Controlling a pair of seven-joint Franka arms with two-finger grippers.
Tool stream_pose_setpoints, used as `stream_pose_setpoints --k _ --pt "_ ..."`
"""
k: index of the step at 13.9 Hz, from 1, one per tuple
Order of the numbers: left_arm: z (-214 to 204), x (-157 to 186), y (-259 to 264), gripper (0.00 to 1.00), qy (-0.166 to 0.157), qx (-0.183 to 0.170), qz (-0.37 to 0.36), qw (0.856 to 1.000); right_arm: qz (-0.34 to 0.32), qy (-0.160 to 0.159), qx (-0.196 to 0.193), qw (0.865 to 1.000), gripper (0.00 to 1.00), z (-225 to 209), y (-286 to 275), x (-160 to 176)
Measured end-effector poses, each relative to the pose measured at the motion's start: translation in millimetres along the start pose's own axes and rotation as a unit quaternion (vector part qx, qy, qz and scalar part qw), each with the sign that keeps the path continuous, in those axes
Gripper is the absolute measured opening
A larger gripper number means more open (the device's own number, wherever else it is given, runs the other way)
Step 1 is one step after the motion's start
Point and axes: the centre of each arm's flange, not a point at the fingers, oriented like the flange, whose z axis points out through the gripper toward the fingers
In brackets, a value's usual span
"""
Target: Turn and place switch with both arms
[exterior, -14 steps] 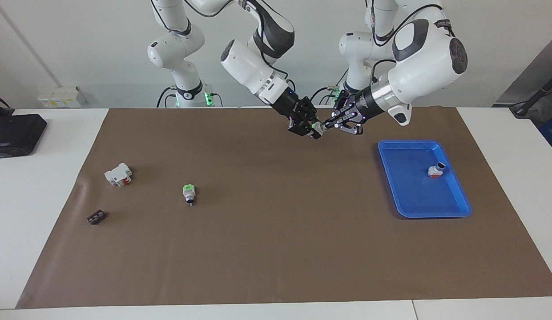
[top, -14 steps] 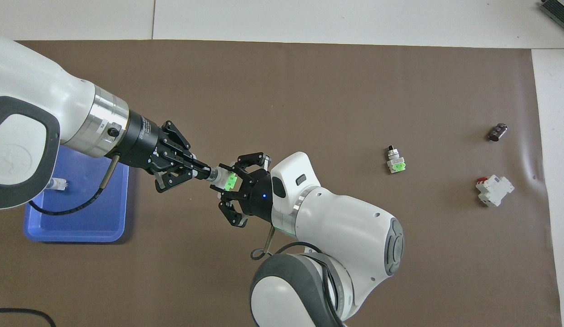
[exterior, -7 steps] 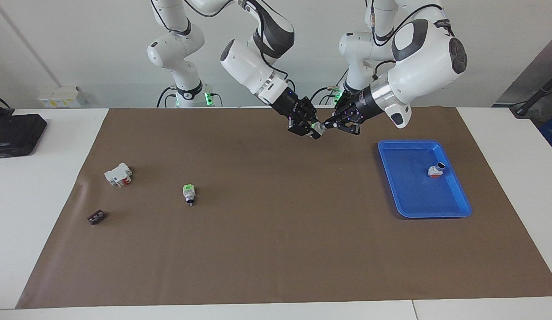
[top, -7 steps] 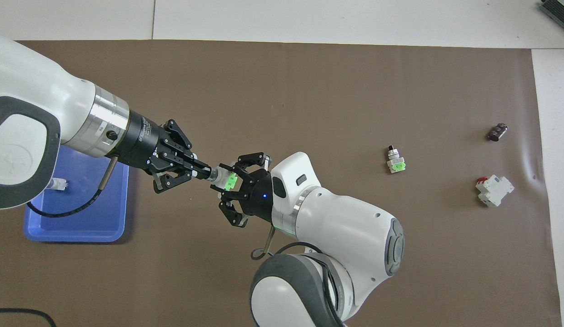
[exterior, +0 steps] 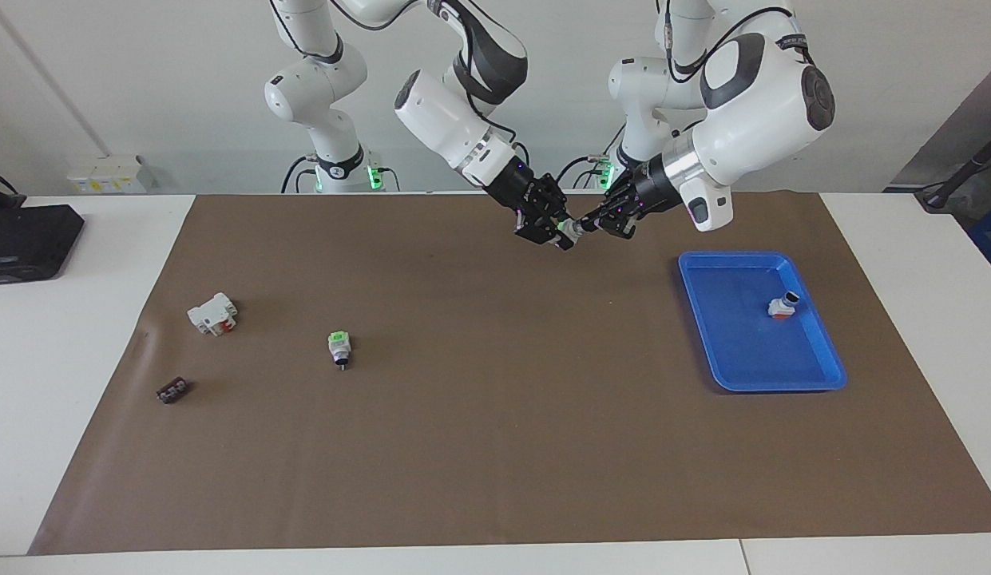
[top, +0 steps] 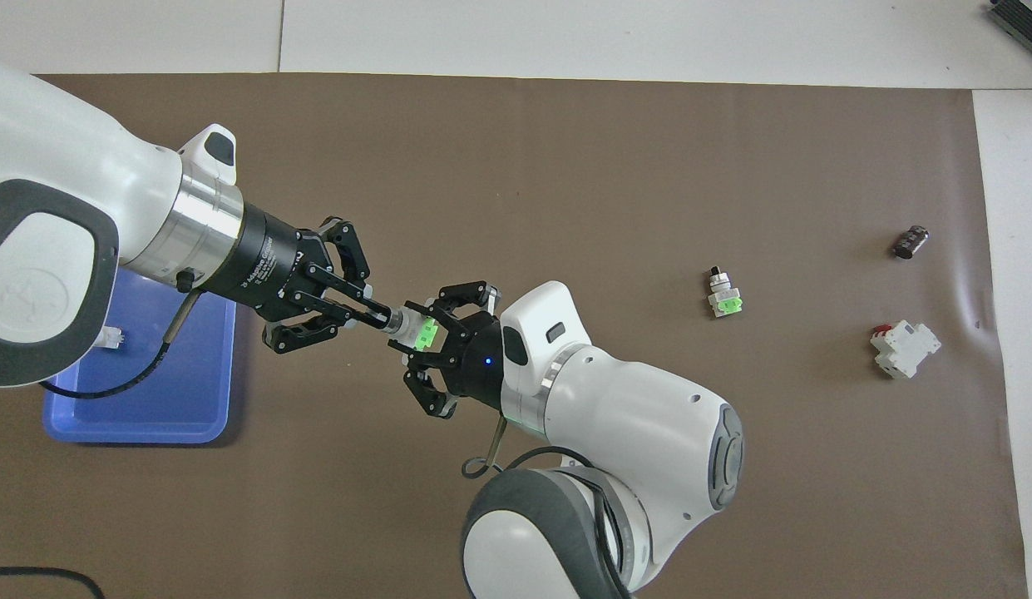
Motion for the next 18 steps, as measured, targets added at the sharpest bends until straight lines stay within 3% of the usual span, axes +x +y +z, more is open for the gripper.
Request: stream_pose_setpoints --k 8,18 --pt "-0.4 -2.0 -0.9 0.10 0.002 0.001 0.162 0.987 0.002 0.000 0.001 1.000 0.41 -0.7 -1.7 0.5" --pt "1.2 -2.0 -5.2 0.10 0.001 0.003 0.230 0.973 0.002 -0.001 0.005 1.000 0.41 0.0 -5.6 -0.6"
